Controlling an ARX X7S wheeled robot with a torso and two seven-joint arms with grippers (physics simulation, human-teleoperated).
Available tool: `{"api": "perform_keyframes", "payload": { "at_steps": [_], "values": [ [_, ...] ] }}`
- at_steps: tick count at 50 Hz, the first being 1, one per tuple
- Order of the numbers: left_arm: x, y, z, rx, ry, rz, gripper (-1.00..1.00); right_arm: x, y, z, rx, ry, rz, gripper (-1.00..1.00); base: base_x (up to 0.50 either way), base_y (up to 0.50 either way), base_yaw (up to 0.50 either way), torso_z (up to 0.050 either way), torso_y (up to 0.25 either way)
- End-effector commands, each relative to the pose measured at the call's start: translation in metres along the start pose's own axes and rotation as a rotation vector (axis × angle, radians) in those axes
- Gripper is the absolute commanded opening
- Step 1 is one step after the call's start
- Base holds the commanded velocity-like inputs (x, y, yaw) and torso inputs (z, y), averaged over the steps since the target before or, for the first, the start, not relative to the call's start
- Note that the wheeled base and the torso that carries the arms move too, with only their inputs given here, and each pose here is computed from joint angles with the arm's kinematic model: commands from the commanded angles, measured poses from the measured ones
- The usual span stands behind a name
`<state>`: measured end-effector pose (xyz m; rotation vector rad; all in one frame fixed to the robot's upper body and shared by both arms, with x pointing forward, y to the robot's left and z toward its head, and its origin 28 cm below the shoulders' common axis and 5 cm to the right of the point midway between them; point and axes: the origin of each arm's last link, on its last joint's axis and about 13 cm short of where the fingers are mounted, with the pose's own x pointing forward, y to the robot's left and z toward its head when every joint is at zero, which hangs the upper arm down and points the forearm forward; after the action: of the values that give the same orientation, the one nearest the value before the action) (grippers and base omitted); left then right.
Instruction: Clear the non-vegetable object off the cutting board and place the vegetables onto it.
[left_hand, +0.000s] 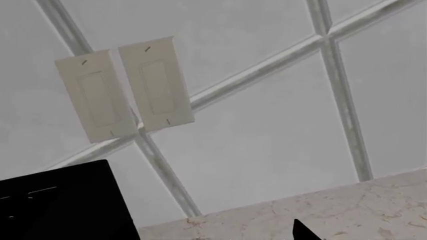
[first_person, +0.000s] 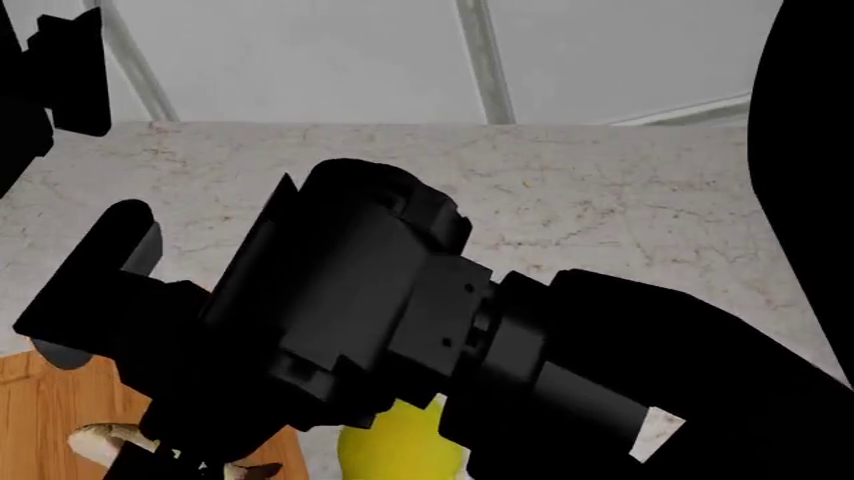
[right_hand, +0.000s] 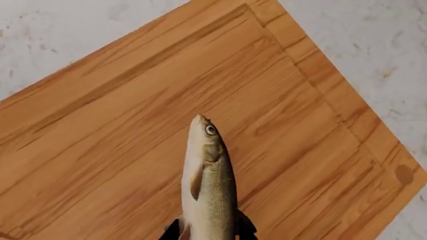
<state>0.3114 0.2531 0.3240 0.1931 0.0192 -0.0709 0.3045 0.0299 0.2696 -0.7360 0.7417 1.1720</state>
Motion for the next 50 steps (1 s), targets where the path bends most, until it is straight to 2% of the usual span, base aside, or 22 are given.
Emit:
{"api": "perform_keyframes", "payload": {
  "at_steps": [1, 10, 17, 36, 41, 50],
  "values": [
    [-0.001, -0.001, 0.001, -0.033, -0.01, -0.027, 1.0, 0.011, 0.011, -0.007, -0.015, 0.055, 0.074, -1.0, 0.0, 0.0, 0.0, 0.0, 0.0],
    [-0.009, 0.002, 0.01, -0.043, -0.035, -0.023, 1.0, -0.025, 0.023, 0.005, -0.069, 0.058, 0.016, -1.0, 0.0, 0.0, 0.0, 0.0, 0.0],
    [-0.012, 0.004, 0.013, -0.044, -0.043, -0.019, 1.0, -0.055, 0.022, 0.01, -0.063, 0.025, -0.042, -1.0, 0.0, 0.0, 0.0, 0.0, 0.0],
    [-0.009, 0.001, 0.017, -0.049, -0.054, -0.027, 1.0, -0.11, 0.004, -0.008, 0.062, -0.038, -0.205, -1.0, 0.0, 0.0, 0.0, 0.0, 0.0],
    [-0.007, -0.004, 0.02, -0.045, -0.062, -0.045, 1.0, -0.128, -0.006, -0.018, 0.123, -0.027, -0.284, -1.0, 0.0, 0.0, 0.0, 0.0, 0.0],
    [-0.007, -0.004, 0.019, -0.039, -0.063, -0.044, 1.0, -0.139, -0.022, -0.035, 0.213, -0.019, -0.366, -1.0, 0.0, 0.0, 0.0, 0.0, 0.0]
  ]
}}
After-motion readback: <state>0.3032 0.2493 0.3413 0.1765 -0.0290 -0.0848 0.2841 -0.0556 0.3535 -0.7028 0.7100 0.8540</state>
